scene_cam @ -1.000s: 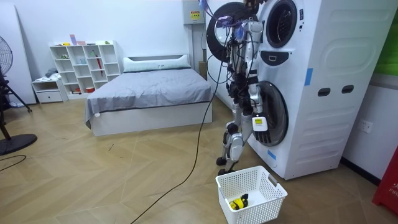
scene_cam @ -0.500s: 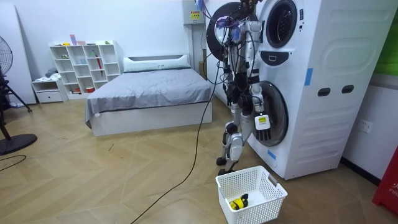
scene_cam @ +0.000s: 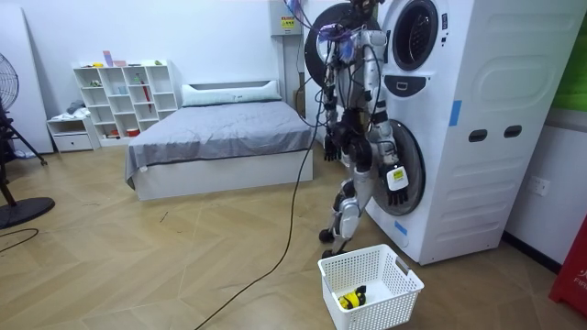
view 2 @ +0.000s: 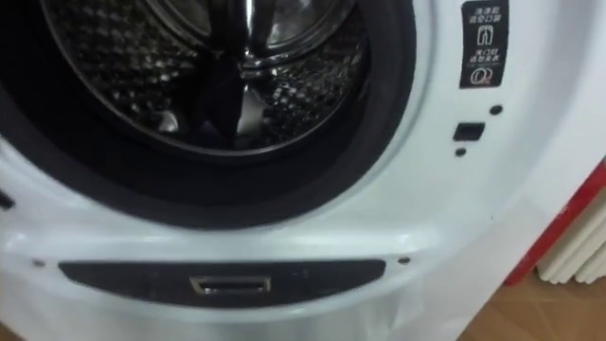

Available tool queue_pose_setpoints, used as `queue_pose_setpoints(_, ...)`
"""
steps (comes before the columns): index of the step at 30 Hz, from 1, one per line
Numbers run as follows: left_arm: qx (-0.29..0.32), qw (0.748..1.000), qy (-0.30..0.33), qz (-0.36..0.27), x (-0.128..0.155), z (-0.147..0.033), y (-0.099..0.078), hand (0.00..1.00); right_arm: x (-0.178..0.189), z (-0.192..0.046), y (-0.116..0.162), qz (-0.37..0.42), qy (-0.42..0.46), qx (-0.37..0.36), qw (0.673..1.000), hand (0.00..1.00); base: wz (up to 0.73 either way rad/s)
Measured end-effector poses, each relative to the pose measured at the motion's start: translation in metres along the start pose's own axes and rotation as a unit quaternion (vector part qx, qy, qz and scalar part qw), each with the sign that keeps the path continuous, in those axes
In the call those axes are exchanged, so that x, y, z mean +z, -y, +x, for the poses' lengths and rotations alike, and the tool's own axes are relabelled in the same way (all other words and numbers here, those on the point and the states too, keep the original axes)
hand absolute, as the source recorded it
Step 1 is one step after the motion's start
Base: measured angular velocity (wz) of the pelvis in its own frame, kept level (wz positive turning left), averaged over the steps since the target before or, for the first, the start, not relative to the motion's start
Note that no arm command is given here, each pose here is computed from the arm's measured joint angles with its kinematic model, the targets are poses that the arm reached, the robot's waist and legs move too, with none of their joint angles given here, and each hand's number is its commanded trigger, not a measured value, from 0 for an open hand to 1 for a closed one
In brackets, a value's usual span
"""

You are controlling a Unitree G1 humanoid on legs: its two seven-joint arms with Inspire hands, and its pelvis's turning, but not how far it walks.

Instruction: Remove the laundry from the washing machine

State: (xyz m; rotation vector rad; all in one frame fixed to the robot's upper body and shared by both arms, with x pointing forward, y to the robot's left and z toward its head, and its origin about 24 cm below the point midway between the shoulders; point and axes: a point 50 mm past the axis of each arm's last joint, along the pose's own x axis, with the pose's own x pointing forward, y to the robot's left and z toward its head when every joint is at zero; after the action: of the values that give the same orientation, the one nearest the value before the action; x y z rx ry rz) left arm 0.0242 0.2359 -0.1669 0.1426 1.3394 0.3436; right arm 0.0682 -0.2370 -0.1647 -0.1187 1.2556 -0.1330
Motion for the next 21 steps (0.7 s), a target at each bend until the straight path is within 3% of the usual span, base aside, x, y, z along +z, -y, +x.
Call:
queue_pose_setpoints(2,-0.003,1.000,-0.007,0.001,-0.002,0.000,0.000,0.00,0.003,0.000,0.002,-0.004,0.006,-0.005,1.000,0.00,-0.25)
queue_pose_setpoints(6,-0.004,0.999,0.040,0.030,0.034,0.004,-0.003,0.00,0.012,0.001,0.003,0.008,0.024,-0.010,1.000,0.00,0.15)
queue_pose_setpoints(10,-0.036,0.988,0.141,0.054,0.094,-0.001,0.014,0.00,0.016,0.000,0.004,0.057,0.035,-0.014,0.998,0.00,0.33)
queue_pose_setpoints(13,-0.062,0.981,0.170,0.068,0.113,-0.005,0.030,0.00,0.013,0.000,0.008,0.091,0.032,-0.018,0.995,0.00,0.05)
queue_pose_setpoints(17,-0.071,0.984,0.139,0.080,0.086,-0.001,0.030,0.00,-0.008,-0.004,0.010,0.144,0.015,-0.022,0.989,0.00,-0.20)
queue_pose_setpoints(21,-0.056,0.994,0.065,0.061,0.033,0.001,0.016,0.00,-0.014,-0.006,0.014,0.181,0.013,-0.025,0.983,0.00,-0.14)
